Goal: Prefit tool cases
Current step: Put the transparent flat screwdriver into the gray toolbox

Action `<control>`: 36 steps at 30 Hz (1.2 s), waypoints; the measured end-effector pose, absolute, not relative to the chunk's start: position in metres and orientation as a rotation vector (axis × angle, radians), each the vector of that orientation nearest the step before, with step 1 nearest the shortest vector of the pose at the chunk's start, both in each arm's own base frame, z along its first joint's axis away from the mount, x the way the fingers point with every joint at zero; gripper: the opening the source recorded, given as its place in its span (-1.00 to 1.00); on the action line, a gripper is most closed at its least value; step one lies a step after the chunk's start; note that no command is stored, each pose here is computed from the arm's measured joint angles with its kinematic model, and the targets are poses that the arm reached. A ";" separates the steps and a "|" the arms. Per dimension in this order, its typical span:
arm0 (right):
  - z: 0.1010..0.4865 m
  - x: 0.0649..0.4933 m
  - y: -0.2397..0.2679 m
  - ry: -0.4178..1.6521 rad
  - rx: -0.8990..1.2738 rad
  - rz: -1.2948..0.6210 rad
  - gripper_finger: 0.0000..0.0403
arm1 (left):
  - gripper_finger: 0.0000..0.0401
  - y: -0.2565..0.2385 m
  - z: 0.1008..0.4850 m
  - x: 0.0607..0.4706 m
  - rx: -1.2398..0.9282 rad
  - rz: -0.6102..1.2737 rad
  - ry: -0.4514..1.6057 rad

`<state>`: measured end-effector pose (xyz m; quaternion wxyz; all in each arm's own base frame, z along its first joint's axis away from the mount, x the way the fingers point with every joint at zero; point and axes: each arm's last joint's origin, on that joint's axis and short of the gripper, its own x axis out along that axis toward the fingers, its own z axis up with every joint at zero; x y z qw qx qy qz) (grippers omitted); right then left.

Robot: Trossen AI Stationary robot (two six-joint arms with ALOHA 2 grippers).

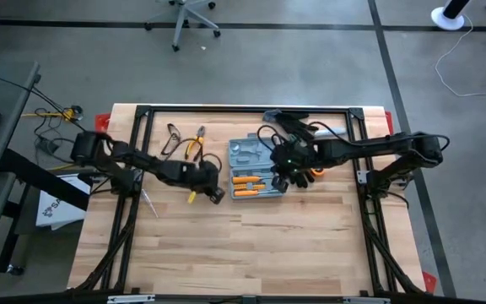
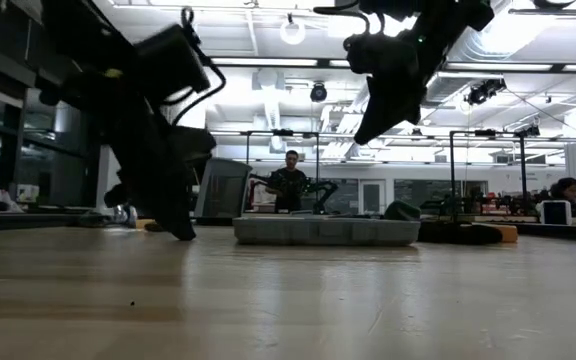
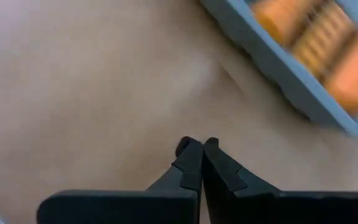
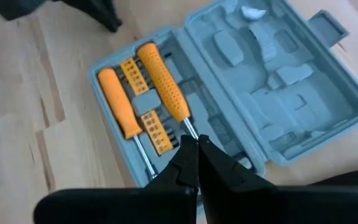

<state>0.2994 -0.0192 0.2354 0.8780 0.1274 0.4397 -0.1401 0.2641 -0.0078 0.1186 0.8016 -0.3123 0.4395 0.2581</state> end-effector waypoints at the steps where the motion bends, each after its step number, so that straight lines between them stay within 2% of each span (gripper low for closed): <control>1: 0.234 0.300 -0.018 0.920 0.264 -0.288 -1.00 | -1.00 -0.015 0.120 0.264 -0.681 0.537 0.945; 9: 0.233 0.301 -0.014 0.926 0.261 -0.273 -1.00 | -1.00 -0.061 0.138 0.251 -0.736 0.479 0.887; 12: 0.233 0.301 -0.012 0.924 0.261 -0.266 -1.00 | -1.00 -0.061 0.154 0.238 -0.729 0.573 0.828; 16: 0.233 0.302 -0.010 0.922 0.264 -0.262 -1.00 | -1.00 -0.050 0.163 0.213 -0.661 0.767 0.855; 22: 0.234 0.302 -0.010 0.916 0.258 -0.256 -1.00 | -1.00 -0.033 0.154 0.196 -0.583 0.915 0.938; 30: 0.234 0.303 -0.002 0.909 0.264 -0.240 -1.00 | -1.00 -0.035 0.133 0.211 -0.673 0.772 0.971; 36: 0.236 0.305 0.011 0.880 0.271 -0.216 -1.00 | -1.00 -0.047 0.130 0.219 -0.741 0.708 0.919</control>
